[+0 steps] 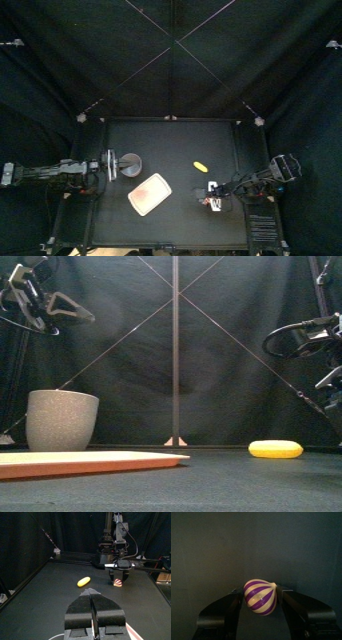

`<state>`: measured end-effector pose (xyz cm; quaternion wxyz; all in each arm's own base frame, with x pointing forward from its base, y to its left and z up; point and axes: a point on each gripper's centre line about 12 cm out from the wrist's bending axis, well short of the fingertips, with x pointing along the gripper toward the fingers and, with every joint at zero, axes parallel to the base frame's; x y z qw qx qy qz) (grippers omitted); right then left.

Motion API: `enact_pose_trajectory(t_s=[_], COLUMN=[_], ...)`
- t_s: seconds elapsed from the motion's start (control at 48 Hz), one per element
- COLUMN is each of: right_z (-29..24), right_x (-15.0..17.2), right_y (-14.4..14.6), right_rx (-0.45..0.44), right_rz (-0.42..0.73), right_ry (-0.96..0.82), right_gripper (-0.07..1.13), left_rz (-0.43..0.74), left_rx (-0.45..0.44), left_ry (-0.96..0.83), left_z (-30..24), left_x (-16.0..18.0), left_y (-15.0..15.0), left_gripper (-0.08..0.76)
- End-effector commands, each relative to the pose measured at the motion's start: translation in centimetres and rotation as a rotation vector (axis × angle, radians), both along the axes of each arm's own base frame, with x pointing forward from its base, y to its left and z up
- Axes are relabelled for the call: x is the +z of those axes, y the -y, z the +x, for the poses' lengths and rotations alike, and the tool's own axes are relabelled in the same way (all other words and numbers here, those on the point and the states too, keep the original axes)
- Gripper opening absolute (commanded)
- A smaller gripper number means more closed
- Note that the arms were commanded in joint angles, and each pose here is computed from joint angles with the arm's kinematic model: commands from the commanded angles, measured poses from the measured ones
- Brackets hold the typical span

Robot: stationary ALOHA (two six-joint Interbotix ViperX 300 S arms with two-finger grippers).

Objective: Pick the onion then place it on the pink plate
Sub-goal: Place onion on the pink plate

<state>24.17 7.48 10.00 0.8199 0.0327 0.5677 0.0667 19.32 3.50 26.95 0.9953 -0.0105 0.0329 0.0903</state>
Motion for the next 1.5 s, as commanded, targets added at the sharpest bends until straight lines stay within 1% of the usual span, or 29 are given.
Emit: enact_pose_trajectory(t_s=[0.021,0.062,0.188,0.396,0.583,0.708,0.917,1.167,1.271,1.5], right_z=[0.3,0.3,0.4,1.5,3.4,5.2,10.2,16.8,19.8,25.3], right_x=[0.4,0.4,0.5,2.1,4.2,6.0,8.9,8.7,8.2,7.6], right_y=[-0.3,-0.3,-0.3,-0.5,-0.8,-0.7,0.8,2.9,3.0,2.8], right_rx=[0.003,0.002,0.007,0.033,0.06,0.077,0.068,0.042,0.04,0.01], right_rz=[0.008,0.008,0.004,-0.01,-0.029,-0.052,-0.121,-0.186,-0.202,-0.183], right_ry=[0.015,0.013,0.009,0.029,0.065,0.121,0.232,0.252,0.262,0.295], right_gripper=[0.72,0.7,0.7,0.7,0.7,0.7,0.7,0.7,0.7,0.7], left_rz=[0.001,0.001,-0.002,0.0,-0.001,-0.002,-0.001,-0.004,-0.003,0.002], left_rx=[0.002,0.002,0.002,0.004,0.005,0.005,0.011,0.019,0.018,0.027], left_ry=[0.014,0.012,0.008,0.006,0.003,-0.001,-0.008,-0.02,-0.034,-0.052], left_z=[0.1,0.1,0.1,0.0,0.0,-0.1,-0.1,-0.3,-0.4,-0.6], left_x=[0.5,0.4,0.3,0.2,0.1,-0.2,-0.4,-1.0,-1.6,-2.1], left_y=[-0.1,-0.1,0.0,-0.1,-0.1,-0.1,-0.2,-0.3,-0.3,-0.5], left_gripper=[0.169,0.169,0.169,0.169,0.169,0.169,0.169,0.169,0.169,0.169])
